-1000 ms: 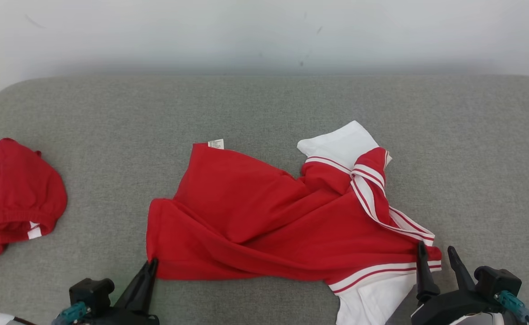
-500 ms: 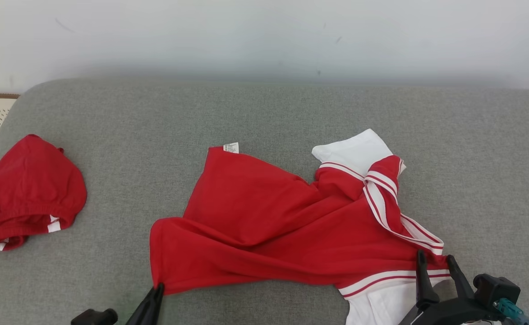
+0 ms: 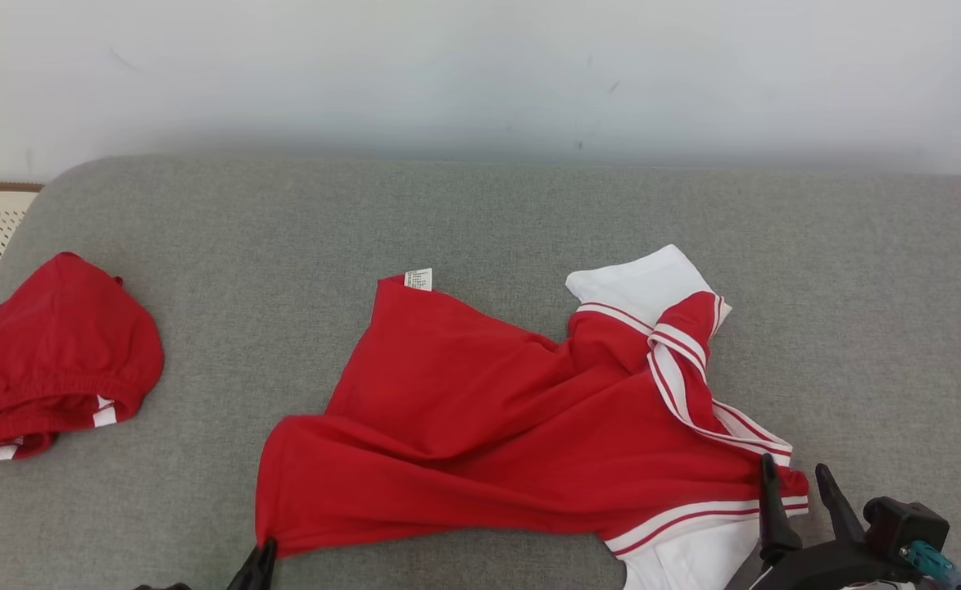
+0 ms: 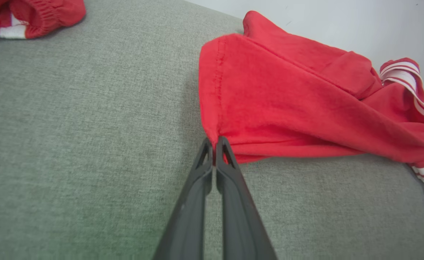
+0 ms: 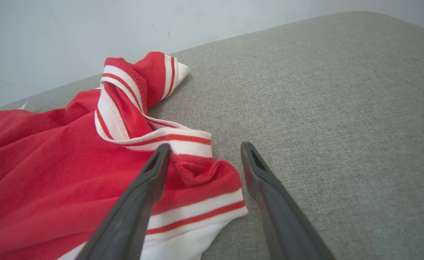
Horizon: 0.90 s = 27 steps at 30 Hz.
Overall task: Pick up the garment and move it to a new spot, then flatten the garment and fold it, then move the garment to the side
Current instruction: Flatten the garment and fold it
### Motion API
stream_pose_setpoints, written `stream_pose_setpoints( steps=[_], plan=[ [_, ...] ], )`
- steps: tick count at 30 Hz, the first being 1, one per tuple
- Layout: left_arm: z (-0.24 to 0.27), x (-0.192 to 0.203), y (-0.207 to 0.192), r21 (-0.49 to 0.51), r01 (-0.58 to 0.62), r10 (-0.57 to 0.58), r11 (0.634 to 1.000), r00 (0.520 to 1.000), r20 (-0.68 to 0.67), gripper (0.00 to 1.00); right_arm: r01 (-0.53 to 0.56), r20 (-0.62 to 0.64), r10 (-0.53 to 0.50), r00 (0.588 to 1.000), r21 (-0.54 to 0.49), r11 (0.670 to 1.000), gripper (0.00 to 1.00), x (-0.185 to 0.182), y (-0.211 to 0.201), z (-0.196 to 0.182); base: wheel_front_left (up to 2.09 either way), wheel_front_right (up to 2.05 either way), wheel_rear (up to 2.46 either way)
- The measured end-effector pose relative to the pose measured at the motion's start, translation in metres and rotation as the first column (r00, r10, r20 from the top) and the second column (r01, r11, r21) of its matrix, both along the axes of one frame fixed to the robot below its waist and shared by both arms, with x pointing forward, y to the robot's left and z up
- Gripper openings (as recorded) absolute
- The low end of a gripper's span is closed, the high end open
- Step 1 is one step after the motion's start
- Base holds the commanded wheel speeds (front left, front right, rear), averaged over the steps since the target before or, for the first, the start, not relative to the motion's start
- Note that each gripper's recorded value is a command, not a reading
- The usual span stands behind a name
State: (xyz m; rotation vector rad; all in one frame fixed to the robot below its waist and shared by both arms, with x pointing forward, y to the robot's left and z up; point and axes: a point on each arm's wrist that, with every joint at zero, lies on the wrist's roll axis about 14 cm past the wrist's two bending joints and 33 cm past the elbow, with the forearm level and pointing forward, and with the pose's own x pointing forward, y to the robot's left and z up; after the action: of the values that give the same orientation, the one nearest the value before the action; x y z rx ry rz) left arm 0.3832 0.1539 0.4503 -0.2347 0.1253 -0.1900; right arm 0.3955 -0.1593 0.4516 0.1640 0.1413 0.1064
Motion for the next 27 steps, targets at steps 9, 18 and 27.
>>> stream_pose_setpoints(
  steps=[9,18,27],
  plan=[
    [0.018,-0.004,0.014,0.0,-0.068,0.068,0.998,0.996,0.065,1.0,-0.004,0.017,0.004,1.0,0.001,1.0,1.0,-0.006,0.002,0.005,0.0,0.0,0.0],
    [0.07,-0.013,0.04,0.025,-0.189,0.178,0.982,0.954,0.24,1.0,-0.014,0.081,0.014,0.997,0.001,1.0,1.0,-0.008,0.006,0.022,0.0,0.0,0.0],
    [0.094,-0.02,0.052,0.045,-0.243,0.216,0.969,0.923,0.318,1.0,-0.032,0.073,0.034,0.997,-0.032,0.999,1.0,-0.03,0.002,0.016,0.0,0.0,0.0]
  ],
)
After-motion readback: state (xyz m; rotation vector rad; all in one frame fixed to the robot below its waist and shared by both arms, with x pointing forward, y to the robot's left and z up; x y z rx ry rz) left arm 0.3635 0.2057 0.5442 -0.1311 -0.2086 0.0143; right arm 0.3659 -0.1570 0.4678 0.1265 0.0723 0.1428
